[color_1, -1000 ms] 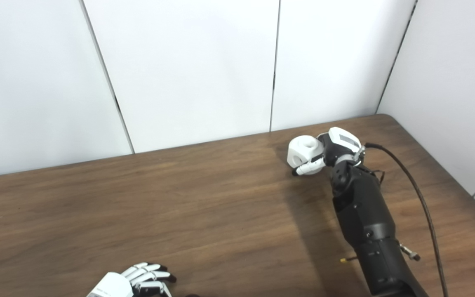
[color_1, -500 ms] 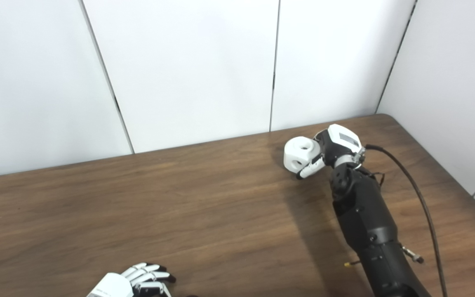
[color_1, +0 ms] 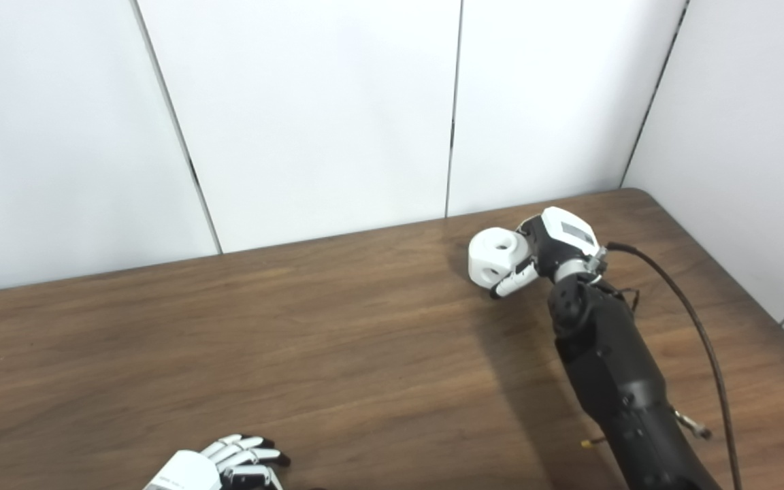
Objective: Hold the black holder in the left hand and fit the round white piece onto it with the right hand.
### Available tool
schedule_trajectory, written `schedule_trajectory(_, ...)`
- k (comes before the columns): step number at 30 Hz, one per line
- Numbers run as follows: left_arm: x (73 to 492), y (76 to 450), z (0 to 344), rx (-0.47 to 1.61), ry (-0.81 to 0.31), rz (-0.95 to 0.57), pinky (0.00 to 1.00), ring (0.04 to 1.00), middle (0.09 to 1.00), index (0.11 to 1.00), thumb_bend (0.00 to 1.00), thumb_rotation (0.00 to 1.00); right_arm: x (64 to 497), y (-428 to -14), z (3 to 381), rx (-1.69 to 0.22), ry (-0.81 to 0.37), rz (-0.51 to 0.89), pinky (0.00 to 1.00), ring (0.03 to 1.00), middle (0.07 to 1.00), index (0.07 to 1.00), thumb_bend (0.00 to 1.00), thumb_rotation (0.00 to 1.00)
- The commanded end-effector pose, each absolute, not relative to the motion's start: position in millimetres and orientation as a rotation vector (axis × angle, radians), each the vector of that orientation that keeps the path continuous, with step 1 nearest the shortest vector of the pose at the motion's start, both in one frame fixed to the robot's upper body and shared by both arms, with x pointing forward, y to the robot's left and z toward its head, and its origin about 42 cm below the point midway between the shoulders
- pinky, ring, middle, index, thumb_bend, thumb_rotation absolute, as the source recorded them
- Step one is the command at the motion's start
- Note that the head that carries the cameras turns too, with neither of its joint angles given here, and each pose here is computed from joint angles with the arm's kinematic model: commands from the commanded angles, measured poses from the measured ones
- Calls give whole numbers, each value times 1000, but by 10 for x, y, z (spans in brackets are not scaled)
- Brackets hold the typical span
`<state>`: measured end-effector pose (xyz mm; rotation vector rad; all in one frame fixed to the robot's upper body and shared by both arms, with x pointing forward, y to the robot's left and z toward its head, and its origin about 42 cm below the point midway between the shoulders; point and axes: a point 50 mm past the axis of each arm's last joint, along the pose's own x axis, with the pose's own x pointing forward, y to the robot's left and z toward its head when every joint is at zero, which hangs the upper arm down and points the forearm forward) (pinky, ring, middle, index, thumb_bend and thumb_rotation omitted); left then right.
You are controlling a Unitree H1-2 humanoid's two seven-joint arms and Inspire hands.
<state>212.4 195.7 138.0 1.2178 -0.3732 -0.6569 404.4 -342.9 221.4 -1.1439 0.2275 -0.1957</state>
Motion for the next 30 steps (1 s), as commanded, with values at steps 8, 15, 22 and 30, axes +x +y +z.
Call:
schedule_trajectory(8,1919,2008,1131,1320,-173,-785,871,844,774,486,518,46,3480,-3230,2509,-1164,58,-98,971,930,841,484,523,144)
schedule_trajectory(15,1938,1921,1182,1353,-165,-794,858,843,783,488,519,51,2996,-2910,2507,-1127,-9,13,987,927,842,483,524,146)
schedule_trajectory(22,1985,1819,1231,1349,-168,-792,861,845,788,489,519,54,2683,-2618,2549,-1088,-67,86,974,921,831,482,526,146)
schedule_trajectory(30,2076,1620,1330,1351,-160,-793,860,848,791,490,518,52,2467,-2323,2587,-1015,-116,165,1000,963,833,483,525,140)
